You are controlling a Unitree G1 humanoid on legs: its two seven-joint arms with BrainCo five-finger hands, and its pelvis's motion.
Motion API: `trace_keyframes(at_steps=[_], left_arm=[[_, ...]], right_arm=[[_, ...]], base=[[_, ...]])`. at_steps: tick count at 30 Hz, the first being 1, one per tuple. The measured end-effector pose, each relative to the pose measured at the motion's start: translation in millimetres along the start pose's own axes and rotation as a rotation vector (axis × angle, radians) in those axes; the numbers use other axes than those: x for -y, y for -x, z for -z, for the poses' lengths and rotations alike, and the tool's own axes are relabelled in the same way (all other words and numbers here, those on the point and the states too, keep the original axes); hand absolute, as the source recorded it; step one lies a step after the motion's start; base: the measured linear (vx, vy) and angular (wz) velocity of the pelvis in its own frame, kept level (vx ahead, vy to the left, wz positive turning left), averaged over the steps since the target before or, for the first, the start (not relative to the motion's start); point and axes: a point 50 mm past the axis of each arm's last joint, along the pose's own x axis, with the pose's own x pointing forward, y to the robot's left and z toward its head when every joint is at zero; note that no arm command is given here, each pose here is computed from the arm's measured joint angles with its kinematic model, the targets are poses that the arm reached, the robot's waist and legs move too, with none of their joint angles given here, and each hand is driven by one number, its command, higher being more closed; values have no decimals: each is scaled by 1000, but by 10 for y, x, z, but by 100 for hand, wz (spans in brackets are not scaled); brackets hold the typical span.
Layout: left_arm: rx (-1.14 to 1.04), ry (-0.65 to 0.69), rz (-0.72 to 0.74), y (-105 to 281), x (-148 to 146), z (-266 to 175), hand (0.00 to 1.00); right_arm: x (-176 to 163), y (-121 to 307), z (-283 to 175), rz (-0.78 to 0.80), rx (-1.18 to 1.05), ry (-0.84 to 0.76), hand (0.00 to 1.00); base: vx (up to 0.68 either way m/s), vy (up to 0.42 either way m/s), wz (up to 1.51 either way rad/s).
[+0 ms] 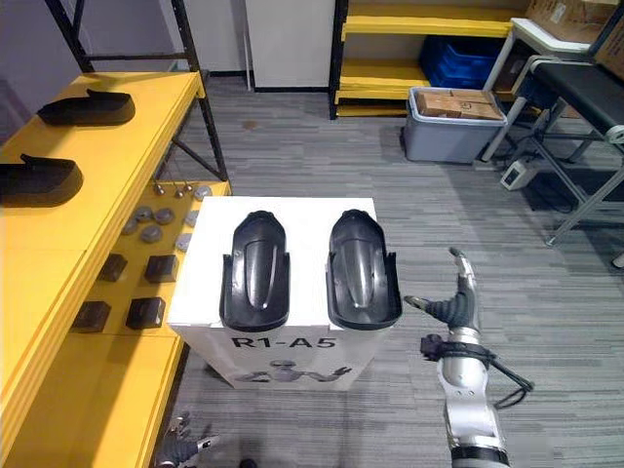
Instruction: Walk over and take plastic housings, then place them on the shelf
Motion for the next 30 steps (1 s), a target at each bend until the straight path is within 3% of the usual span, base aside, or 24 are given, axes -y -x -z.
trace_keyframes(at_steps=[10, 17, 27, 28, 30], left_arm=[[-14, 6, -28, 21, -4, 50, 0], [-11, 9, -41, 22, -10, 46, 0], [-2, 13, -20, 6, 38, 10, 0], [0, 9, -12, 5, 56, 5, 0], [1, 6, -4, 3, 75, 1, 0]], right_arm=[[-250, -58, 136, 53, -136, 122, 0], [-328, -129, 261, 129, -267, 114, 0], [-484, -316, 416, 35, -416, 87, 0], [-496, -332, 418, 26, -425, 81, 100], [-495, -329, 458, 17, -447, 75, 100]], base=[[-108, 0, 12], [-24, 5, -2], [47, -10, 6], [0, 0, 0], [-37, 1, -2]])
